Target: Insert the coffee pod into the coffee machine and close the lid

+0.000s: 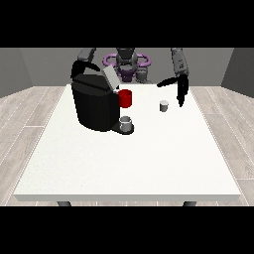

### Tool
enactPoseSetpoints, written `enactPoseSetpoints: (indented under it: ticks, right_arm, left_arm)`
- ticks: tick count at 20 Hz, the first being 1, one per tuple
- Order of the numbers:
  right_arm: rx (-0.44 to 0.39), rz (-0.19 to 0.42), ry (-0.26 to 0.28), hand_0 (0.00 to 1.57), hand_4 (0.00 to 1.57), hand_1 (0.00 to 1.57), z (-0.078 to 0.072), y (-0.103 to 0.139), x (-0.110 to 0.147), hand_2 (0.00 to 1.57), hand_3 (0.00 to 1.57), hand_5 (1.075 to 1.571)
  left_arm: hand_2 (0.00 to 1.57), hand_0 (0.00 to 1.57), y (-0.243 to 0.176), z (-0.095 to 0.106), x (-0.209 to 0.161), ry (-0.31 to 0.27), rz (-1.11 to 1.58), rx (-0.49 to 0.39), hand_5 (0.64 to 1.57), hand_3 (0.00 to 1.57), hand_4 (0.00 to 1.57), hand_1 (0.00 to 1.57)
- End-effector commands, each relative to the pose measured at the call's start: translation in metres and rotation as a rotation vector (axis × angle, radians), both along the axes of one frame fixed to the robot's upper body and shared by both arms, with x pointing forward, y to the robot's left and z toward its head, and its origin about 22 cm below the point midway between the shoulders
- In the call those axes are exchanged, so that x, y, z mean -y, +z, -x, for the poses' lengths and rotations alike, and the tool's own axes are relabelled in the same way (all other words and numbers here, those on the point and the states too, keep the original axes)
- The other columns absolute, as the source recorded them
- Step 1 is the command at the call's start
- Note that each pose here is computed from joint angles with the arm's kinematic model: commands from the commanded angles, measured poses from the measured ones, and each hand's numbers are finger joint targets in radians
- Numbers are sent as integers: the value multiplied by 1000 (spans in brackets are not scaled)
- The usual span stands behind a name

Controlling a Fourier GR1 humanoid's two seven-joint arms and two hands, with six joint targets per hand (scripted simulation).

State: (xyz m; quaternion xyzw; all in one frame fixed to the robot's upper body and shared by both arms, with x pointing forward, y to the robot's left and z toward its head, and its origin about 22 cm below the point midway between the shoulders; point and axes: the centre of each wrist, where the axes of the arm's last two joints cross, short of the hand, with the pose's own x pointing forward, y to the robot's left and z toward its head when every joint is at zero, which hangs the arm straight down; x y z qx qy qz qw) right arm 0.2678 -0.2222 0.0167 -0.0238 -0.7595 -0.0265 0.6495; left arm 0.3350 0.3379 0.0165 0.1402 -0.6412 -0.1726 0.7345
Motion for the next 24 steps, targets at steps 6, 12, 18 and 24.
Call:
enactPoseSetpoints:
  ticks: [6, 12, 18, 24]
  right_arm:
    - [-86, 16, -45, 0, 371, 0, -17, 2, -3, 0, 0, 1571]
    - [-67, 74, -31, 0, 424, 0, -26, 6, -17, 0, 0, 1571]
    - [-33, 73, -14, 0, 427, 0, -23, 6, -2, 0, 0, 1571]
    - [-92, 77, -20, 0, 453, 0, -21, 2, 13, 0, 0, 1571]
  left_arm:
    - [502, 105, -21, -12, 30, -49, -145, -44, 1571, 0, 0, 105]
    - [820, 758, -28, -19, 24, -21, -214, -53, 1571, 513, 0, 758]
    - [698, 568, -22, -16, -15, -47, -355, -28, 1571, 414, 0, 568]
    - [831, 695, -36, -18, 3, -34, -424, -29, 1571, 592, 0, 695]
